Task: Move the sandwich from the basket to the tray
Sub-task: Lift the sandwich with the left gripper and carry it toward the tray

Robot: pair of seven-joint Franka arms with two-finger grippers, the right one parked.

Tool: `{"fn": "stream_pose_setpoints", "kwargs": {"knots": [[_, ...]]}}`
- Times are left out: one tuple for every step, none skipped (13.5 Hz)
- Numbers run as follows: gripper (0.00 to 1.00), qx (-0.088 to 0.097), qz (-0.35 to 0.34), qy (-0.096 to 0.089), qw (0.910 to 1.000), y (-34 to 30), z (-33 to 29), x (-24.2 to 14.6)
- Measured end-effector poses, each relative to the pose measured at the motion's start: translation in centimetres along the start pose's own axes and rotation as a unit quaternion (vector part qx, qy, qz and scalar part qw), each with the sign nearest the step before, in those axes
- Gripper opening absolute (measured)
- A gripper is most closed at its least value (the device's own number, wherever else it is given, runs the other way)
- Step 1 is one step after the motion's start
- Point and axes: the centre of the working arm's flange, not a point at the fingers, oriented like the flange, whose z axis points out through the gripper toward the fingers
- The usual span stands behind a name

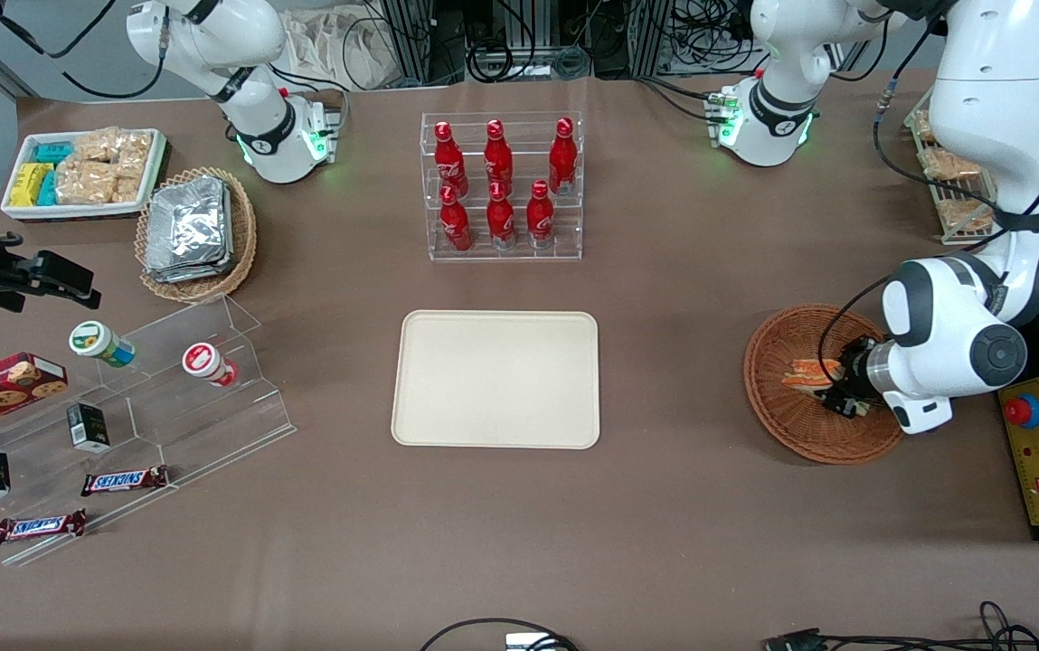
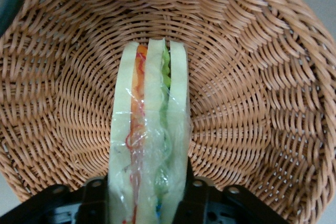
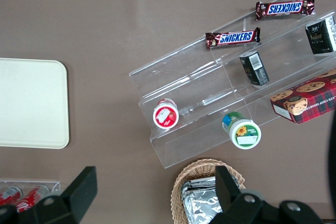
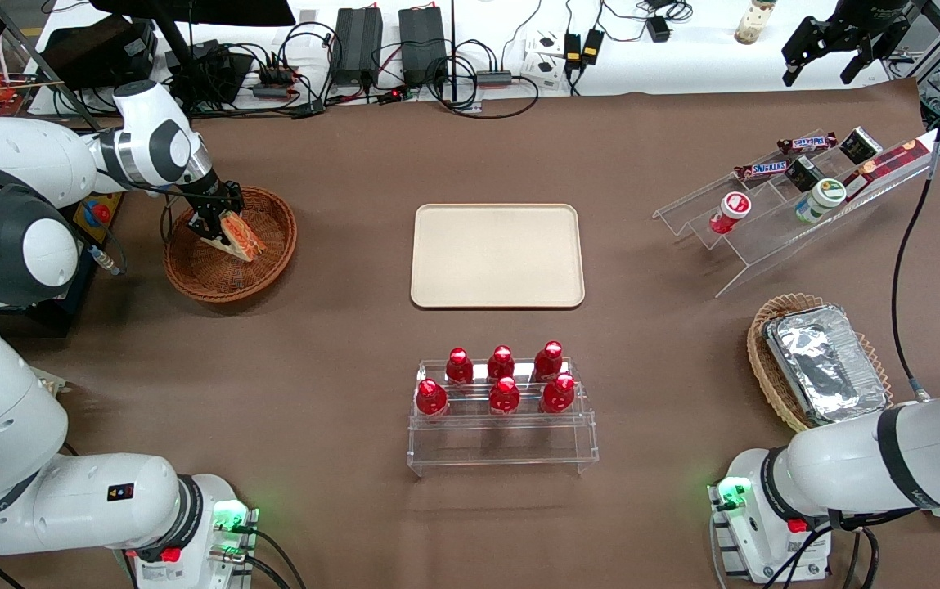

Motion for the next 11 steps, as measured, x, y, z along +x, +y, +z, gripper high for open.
{"fn": "stream_pose_setpoints", "kwargs": {"knots": [[0.38, 0.003, 0.012, -0.002, 0.9999, 0.0, -0.6, -0.2], [0.36, 0.006, 0.025, -0.004, 0.9997, 0.1, -1.7, -0.3], [0.35, 0.012, 0.043, -0.007, 0.9990, 0.1, -3.1, -0.5], [0.34, 0.022, 0.067, -0.010, 0.9974, 0.1, -4.8, -0.7], [0.30, 0.034, 0.092, -0.012, 0.9951, 0.1, -6.8, -0.8], [0.25, 0.042, 0.117, -0.014, 0.9922, 0.3, -9.0, -1.0], [0.20, 0.045, 0.143, -0.015, 0.9886, 0.6, -11.4, -1.3], [0.20, 0.044, 0.173, -0.014, 0.9838, 1.2, -13.7, -1.9], [0.20, 0.040, 0.210, -0.010, 0.9767, 2.0, -15.8, -3.1], [0.20, 0.034, 0.248, -0.002, 0.9681, 3.1, -17.5, -5.1], [0.20, 0.029, 0.282, 0.007, 0.9590, 4.3, -18.8, -7.7]]}}
